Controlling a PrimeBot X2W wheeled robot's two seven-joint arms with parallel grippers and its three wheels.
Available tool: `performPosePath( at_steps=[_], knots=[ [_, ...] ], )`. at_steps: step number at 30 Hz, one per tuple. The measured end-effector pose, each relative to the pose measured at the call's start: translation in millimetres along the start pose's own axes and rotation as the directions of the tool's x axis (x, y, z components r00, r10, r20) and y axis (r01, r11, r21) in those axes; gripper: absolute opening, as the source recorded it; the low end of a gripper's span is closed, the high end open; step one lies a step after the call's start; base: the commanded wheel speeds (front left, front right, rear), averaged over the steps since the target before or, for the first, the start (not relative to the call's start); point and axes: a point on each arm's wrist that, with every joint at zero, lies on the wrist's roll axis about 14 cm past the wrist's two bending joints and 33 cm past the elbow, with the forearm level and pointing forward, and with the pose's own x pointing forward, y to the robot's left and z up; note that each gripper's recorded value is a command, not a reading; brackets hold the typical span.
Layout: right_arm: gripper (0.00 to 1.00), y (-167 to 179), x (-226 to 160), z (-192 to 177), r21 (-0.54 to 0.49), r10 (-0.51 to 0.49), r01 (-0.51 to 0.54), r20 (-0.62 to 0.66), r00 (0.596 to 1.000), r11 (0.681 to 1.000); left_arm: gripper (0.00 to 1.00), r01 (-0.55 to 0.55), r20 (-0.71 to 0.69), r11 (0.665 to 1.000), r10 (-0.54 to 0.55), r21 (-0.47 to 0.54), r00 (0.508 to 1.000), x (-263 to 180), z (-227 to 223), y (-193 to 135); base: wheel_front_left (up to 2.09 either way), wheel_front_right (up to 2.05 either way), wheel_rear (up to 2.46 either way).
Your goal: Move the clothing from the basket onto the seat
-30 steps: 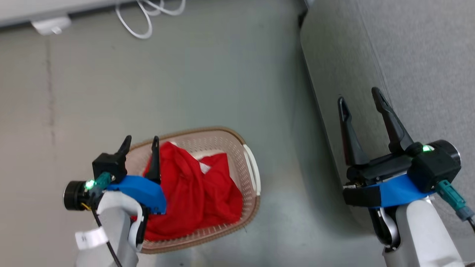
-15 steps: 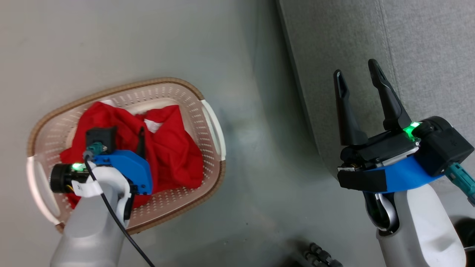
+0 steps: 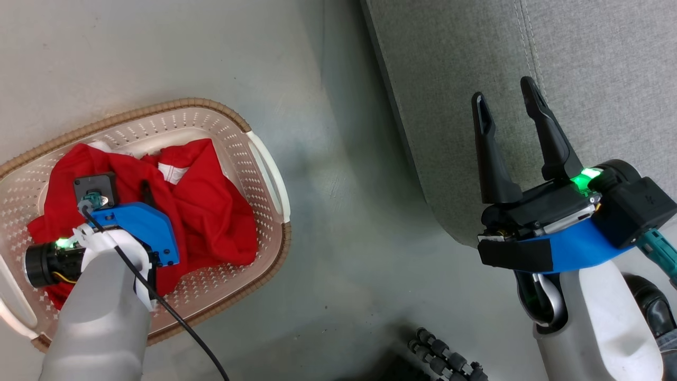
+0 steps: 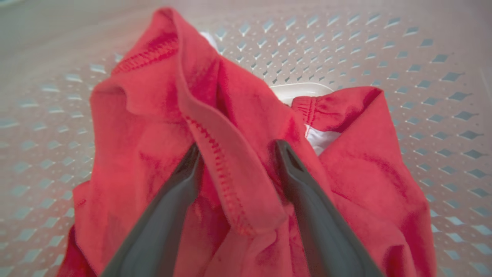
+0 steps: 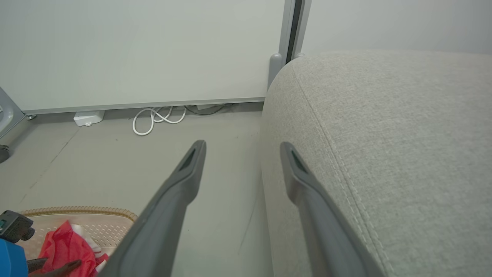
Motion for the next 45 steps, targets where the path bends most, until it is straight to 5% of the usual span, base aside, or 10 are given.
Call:
performPosePath(
  at_steps=[1, 2, 3, 16, 29, 45],
  knots=[
    [1.00, 0, 0, 0, 0.001, 0.000, 0.000, 0.000, 1.000, 1.000, 0.65, -0.002, -0.001, 1.000, 0.002, -0.002, 1.000, 0, 1, 1, 0.00, 0.00, 0.00],
    [1.00, 0, 0, 0, 0.001, 0.001, -0.001, 0.000, 1.000, 1.000, 0.44, -0.004, -0.004, 1.000, 0.004, -0.003, 1.000, 0, 0, 1, 0.00, 0.00, 0.00],
    [1.00, 1, 0, 0, 0.002, 0.002, -0.002, 0.001, 1.000, 1.000, 0.00, -0.005, -0.007, 1.000, 0.005, -0.003, 1.000, -1, 0, 1, 0.00, 0.00, 0.00],
    [1.00, 11, 0, 21, 0.005, 0.030, -0.030, 0.052, 0.998, 1.000, 0.00, 0.059, 0.037, 0.998, -0.059, 0.003, 0.998, -30, 13, -17, 0.00, 0.00, 0.00],
    [1.00, 22, -50, 65, -0.003, 0.045, -0.045, 0.140, 0.989, 0.999, 0.00, 0.118, 0.306, 0.991, -0.133, 0.068, 0.943, -147, 64, -26, 0.00, 0.00, 0.00],
    [1.00, 86, -91, 114, -0.013, 0.220, -0.224, 0.262, 0.940, 0.974, 0.00, 0.140, 0.647, 0.959, -0.270, 0.247, 0.713, -284, 142, -72, 0.00, 0.00, 0.00]
  ],
)
